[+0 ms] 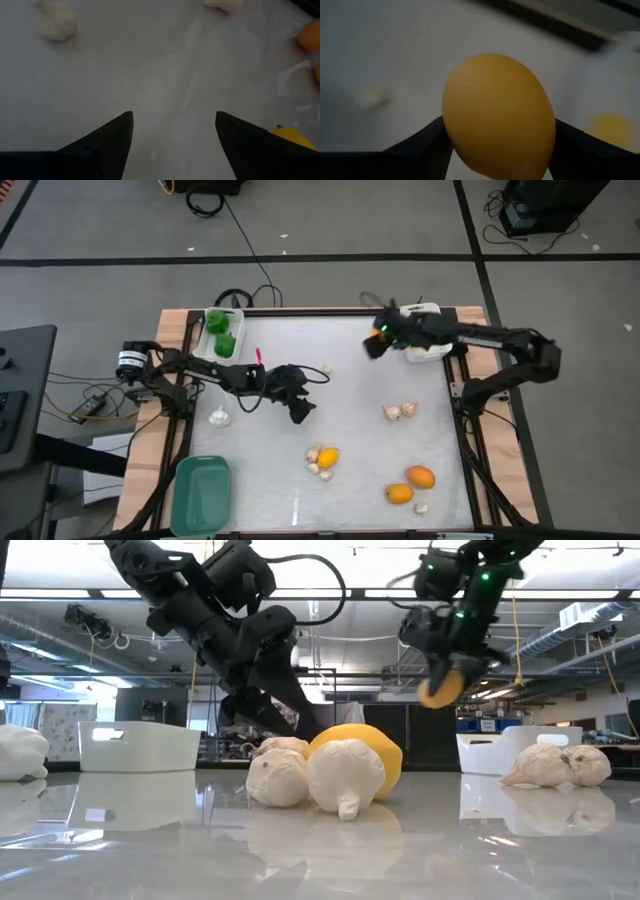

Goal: Sort produce into baskets
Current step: Put the yellow lemon into the right white bin

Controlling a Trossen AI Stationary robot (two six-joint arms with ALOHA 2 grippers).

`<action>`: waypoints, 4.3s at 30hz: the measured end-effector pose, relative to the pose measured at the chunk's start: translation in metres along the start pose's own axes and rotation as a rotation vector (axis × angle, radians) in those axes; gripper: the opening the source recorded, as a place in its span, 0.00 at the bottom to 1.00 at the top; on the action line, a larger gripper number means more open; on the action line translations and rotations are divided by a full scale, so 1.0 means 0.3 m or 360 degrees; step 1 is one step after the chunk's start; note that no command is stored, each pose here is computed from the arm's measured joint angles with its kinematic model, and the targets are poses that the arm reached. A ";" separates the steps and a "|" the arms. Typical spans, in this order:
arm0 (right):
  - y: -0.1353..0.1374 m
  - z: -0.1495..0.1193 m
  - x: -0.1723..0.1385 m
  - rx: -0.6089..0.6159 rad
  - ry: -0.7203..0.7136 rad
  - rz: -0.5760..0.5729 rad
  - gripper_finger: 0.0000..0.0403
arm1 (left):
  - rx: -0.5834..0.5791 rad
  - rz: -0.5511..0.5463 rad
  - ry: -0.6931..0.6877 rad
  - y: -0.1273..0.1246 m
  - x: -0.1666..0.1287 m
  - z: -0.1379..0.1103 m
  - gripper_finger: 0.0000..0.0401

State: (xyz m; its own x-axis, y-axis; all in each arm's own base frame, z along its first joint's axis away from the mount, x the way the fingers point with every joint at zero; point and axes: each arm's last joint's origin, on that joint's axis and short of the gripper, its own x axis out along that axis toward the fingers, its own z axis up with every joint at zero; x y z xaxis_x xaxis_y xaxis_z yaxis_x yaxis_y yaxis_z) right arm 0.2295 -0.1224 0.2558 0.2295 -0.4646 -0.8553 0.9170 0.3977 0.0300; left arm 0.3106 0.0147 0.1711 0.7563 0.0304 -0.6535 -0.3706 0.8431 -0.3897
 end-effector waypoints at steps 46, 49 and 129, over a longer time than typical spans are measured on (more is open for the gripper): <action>-0.158 0.098 -0.058 0.0629 -0.0073 0.0249 0.90 | 0.0309 -0.0011 0.0024 -0.001 0.000 -0.005 0.72; -0.095 0.074 -0.101 0.0581 -0.0063 0.0447 0.90 | 0.0324 -0.0011 0.0028 -0.001 0.000 -0.006 0.72; 0.217 -0.649 -0.360 0.0041 0.0310 0.0772 0.75 | 0.0365 -0.0091 0.0391 -0.414 0.275 -0.127 0.64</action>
State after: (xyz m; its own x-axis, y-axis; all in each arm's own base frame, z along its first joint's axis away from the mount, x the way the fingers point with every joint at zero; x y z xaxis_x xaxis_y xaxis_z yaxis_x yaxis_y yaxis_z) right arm 0.2009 0.1078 0.2495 0.5673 -0.0752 -0.8201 0.7286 0.5100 0.4572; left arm 0.3985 -0.1080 0.1407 0.6094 -0.1270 -0.7827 -0.1794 0.9394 -0.2921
